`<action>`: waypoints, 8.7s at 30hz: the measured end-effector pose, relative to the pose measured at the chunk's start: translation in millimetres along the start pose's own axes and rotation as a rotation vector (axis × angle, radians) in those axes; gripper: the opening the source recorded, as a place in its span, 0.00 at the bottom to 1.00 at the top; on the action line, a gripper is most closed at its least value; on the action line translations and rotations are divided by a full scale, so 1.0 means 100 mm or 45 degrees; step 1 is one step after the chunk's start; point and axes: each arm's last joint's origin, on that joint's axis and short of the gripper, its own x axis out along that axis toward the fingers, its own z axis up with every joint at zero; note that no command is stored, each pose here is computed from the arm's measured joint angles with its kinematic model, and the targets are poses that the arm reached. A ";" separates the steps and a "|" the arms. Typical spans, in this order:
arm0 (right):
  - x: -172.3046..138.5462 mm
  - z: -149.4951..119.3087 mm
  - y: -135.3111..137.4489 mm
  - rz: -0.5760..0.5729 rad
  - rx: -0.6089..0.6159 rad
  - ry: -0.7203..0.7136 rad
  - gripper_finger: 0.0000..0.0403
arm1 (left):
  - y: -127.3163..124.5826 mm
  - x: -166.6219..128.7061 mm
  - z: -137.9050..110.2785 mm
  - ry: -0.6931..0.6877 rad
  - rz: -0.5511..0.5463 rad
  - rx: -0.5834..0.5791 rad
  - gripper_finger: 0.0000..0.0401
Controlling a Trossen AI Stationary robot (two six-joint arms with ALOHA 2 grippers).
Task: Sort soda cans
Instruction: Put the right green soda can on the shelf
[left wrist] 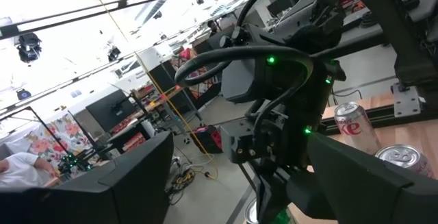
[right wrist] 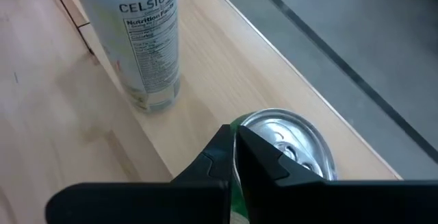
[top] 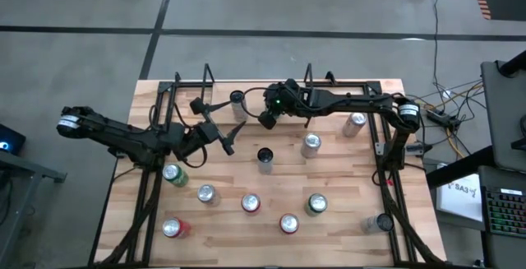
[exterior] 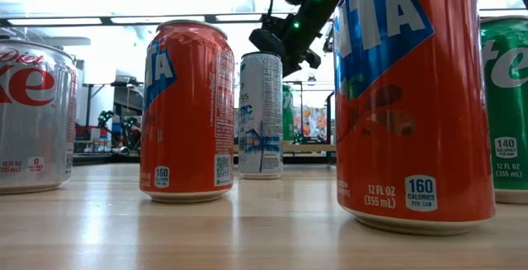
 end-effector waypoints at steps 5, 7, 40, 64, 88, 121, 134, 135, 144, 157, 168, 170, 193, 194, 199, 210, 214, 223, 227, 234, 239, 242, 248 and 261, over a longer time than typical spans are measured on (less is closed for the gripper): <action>-0.10 0.14 -0.01 0.002 0.004 -0.069 0.02 | 0.00 0.00 0.00 0.000 0.000 0.000 0.80; -0.11 0.17 -0.03 -0.016 0.007 -0.081 0.02 | 0.00 0.00 0.00 0.000 0.000 0.000 0.80; -0.40 0.18 -0.09 -0.070 -0.008 0.081 0.02 | 0.00 0.00 -0.01 0.003 0.002 0.003 0.80; 0.01 -0.04 -0.18 0.063 0.005 0.313 0.02 | 0.00 0.02 -0.02 0.009 0.007 0.006 0.80; 0.29 0.05 -0.16 0.068 0.041 0.131 0.02 | 0.00 0.02 -0.02 0.011 0.007 0.008 0.80; -0.32 0.06 -0.36 0.071 -0.184 0.282 0.02 | -0.02 0.05 0.05 0.022 -0.171 -0.105 0.34; -0.19 0.06 -0.50 0.205 -0.324 0.201 0.02 | 0.13 0.01 0.33 0.417 -0.462 -0.347 0.01; -0.18 0.06 -0.50 0.224 -0.323 0.187 0.02 | 0.15 0.00 0.34 0.447 -0.469 -0.332 0.01; -0.06 -0.01 -0.50 0.239 -0.317 0.117 0.02 | 0.29 -0.03 0.29 0.650 -0.476 -0.193 0.00; 0.02 0.00 -0.66 0.195 -0.275 0.056 0.02 | 0.41 0.13 0.09 0.700 -0.446 -0.144 0.00; 0.03 0.03 -0.70 0.182 -0.276 0.024 0.02 | 0.32 0.36 -0.12 0.752 -0.460 -0.168 0.00; 0.03 0.02 -0.70 0.183 -0.278 0.032 0.02 | 0.26 0.41 -0.15 0.769 -0.466 -0.158 0.00; 0.07 -0.02 -0.68 0.187 -0.298 0.062 0.02 | -0.08 0.48 -0.21 0.487 -0.529 -0.391 0.00; 0.04 -0.01 -0.69 0.188 -0.298 0.064 0.02 | -0.10 0.46 -0.21 0.466 -0.535 -0.400 0.00; -0.02 -0.03 -0.71 0.189 -0.324 0.096 0.02 | -0.14 0.44 -0.06 0.316 -0.547 -0.457 0.00; 0.11 0.00 -0.70 0.181 -0.358 0.031 0.02 | -0.15 0.43 0.01 0.231 -0.548 -0.434 0.00; 0.16 0.00 -0.70 0.177 -0.353 0.019 0.02 | -0.15 0.43 0.01 0.232 -0.548 -0.434 0.00; 0.20 0.03 -0.75 0.160 -0.341 -0.026 0.02 | -0.15 0.43 0.01 0.232 -0.548 -0.435 0.00; 0.20 0.05 -0.76 0.151 -0.337 -0.058 0.02 | -0.15 0.43 0.01 0.232 -0.548 -0.435 0.00; 0.18 0.00 -0.75 0.164 -0.340 0.012 0.02 | -0.15 0.43 0.01 0.232 -0.548 -0.436 0.00; 0.18 -0.03 -0.75 0.172 -0.346 0.056 0.02 | -0.15 0.43 0.01 0.231 -0.548 -0.434 0.00; 0.23 -0.03 -0.75 0.164 -0.341 0.042 0.02 | -0.15 0.43 0.01 0.229 -0.549 -0.425 0.00; 0.27 0.00 -0.83 0.139 -0.308 -0.004 0.02 | -0.15 0.43 0.01 0.228 -0.549 -0.421 0.00; 0.28 0.04 -0.91 0.114 -0.287 -0.052 0.02 | -0.15 0.43 0.01 0.224 -0.550 -0.403 0.00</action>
